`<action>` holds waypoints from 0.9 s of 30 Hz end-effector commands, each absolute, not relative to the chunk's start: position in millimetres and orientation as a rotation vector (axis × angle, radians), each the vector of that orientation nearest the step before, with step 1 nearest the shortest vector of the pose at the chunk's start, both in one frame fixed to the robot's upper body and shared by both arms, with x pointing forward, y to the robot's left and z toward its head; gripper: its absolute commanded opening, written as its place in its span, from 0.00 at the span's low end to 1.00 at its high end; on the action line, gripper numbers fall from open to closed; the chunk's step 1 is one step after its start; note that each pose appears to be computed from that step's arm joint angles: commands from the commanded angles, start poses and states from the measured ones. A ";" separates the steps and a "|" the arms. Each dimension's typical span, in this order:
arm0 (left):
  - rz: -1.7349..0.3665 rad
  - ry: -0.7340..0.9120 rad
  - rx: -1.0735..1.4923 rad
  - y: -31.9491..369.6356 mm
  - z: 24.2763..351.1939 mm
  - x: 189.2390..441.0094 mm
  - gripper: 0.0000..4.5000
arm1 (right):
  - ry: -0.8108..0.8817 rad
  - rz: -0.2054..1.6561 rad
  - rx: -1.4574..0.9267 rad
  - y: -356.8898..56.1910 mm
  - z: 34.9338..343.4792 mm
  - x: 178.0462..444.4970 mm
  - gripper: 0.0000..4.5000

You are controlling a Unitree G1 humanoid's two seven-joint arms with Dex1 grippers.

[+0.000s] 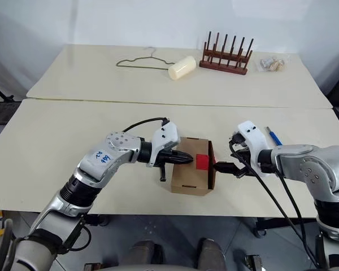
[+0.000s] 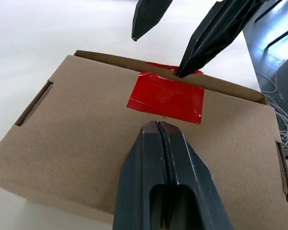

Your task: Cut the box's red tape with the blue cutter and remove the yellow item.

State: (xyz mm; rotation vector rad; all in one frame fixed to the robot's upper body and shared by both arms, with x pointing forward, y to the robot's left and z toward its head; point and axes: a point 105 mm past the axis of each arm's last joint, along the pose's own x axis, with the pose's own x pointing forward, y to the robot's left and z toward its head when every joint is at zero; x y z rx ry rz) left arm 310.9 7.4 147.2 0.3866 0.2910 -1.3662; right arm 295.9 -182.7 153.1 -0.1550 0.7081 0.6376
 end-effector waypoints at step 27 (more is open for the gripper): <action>-1.296 0.466 0.370 24.6 113.2 311.0 0.00 | 0.755 0.666 0.220 -228.7 174.9 305.0 1.00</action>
